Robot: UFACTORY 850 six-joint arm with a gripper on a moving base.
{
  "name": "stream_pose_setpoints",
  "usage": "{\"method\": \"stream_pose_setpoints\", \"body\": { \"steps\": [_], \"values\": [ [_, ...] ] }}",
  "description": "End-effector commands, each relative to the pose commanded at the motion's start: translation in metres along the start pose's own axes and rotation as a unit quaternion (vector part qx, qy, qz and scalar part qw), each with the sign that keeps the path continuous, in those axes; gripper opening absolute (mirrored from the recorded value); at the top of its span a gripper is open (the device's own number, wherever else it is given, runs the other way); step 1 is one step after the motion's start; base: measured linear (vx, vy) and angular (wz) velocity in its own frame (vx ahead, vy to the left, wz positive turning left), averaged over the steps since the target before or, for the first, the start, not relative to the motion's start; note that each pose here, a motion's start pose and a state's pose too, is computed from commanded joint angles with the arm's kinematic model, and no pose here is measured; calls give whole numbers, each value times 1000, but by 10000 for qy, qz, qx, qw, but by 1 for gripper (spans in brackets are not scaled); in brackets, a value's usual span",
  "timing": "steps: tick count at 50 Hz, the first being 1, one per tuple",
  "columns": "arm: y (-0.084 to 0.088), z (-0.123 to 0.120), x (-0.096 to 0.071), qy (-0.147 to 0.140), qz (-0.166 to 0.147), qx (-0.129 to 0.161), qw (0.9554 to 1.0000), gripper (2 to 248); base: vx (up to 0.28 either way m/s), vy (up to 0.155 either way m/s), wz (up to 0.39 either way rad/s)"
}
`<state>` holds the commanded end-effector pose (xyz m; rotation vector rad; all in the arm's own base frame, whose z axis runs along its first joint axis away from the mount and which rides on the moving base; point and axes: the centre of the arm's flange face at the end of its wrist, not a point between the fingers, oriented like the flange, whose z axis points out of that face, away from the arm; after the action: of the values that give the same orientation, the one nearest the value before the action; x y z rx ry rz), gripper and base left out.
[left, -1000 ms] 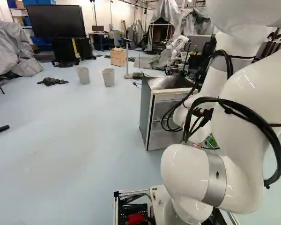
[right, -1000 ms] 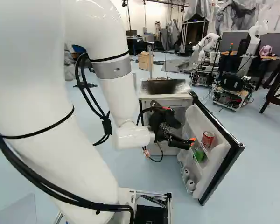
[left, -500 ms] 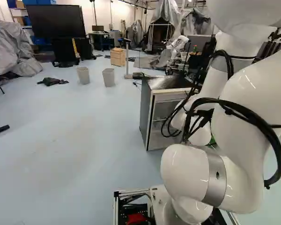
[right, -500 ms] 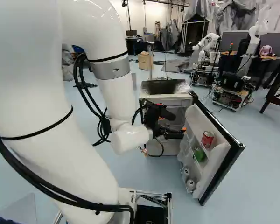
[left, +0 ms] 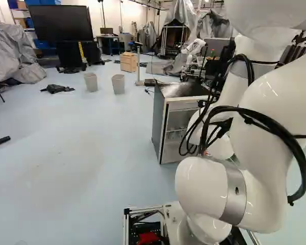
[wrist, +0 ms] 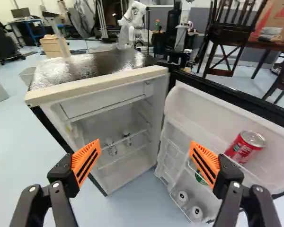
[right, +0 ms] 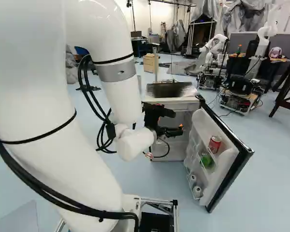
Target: Grab a drink from the fridge
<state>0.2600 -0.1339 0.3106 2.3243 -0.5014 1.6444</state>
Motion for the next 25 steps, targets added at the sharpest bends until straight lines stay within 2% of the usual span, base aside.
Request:
{"method": "stream_pose_setpoints", "body": {
  "steps": [15, 25],
  "values": [
    [3, 22, 7, 20, -174, 351, 9992, 247, 0, 0, 0],
    [9, 39, 12, 46, -204, 389, 9990, 247, 0, 0, 0]
  ]
}}
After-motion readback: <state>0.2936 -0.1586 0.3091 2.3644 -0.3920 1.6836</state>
